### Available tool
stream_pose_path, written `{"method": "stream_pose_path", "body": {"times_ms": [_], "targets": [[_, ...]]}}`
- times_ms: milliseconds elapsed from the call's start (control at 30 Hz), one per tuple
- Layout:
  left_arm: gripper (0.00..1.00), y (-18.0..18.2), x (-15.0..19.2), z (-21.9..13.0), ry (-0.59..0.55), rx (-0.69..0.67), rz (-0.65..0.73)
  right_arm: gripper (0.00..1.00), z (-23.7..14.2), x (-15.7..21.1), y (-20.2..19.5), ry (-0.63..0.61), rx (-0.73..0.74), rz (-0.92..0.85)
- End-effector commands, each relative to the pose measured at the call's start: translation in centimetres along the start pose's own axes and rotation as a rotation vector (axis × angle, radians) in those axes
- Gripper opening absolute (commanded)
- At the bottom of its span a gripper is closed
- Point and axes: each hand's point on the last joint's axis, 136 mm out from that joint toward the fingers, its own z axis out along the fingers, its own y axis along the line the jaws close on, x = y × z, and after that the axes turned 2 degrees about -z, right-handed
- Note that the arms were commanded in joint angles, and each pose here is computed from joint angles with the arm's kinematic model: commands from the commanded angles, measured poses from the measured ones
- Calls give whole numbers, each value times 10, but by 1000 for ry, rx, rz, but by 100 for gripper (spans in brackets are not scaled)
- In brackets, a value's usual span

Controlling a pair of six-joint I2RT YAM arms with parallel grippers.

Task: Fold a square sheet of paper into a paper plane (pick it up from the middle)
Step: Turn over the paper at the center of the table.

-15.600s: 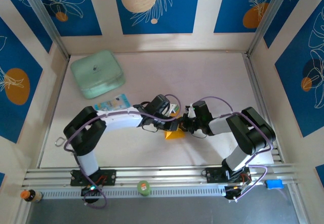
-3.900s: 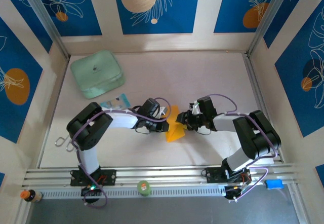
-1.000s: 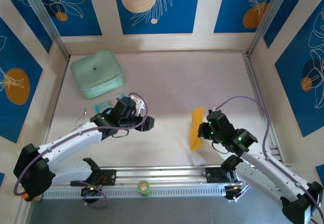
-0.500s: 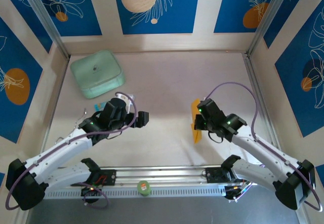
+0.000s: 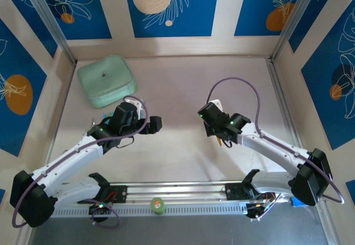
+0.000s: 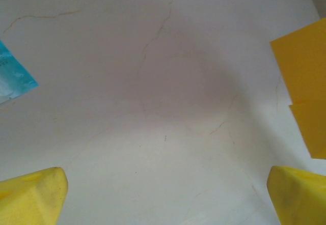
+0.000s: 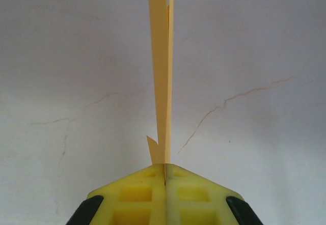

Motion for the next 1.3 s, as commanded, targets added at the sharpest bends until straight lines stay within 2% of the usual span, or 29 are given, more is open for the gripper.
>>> {"method": "stream_pose_path", "body": {"times_ms": [0,233,433,533,633,733,800,867,933,1000,1067,1133,1267], "targets": [[100,1,-14,-10,-50,-8,-54,1,6,0,-3,-1,79,-63],[100,31,-17,-26,-98,-135,-62,2,27,1,17,48,171,-95],[100,40,-16,-39,-112,-172,-67,2,47,10,69,153,162,-148],[100,43,-13,-45,-100,-185,-62,6,56,17,113,200,33,-140],[100,44,-9,-50,-88,-184,-61,13,50,12,162,211,-217,-74],[100,37,-5,-47,-65,-142,-67,41,27,-4,193,180,-508,34],[100,29,-2,-42,-36,-101,-67,48,16,-13,191,175,-626,123],[98,20,2,-33,6,-57,-77,51,9,-16,180,177,-723,204],[93,12,6,-23,49,-15,-90,51,8,-14,164,187,-804,289],[87,4,11,-10,90,28,-115,45,9,-7,149,189,-876,363],[78,-1,16,4,125,57,-157,32,19,4,127,188,-868,459],[72,-7,21,15,162,87,-191,24,26,14,111,182,-879,522],[69,-13,28,32,208,117,-250,8,38,32,93,180,-876,583]]}}
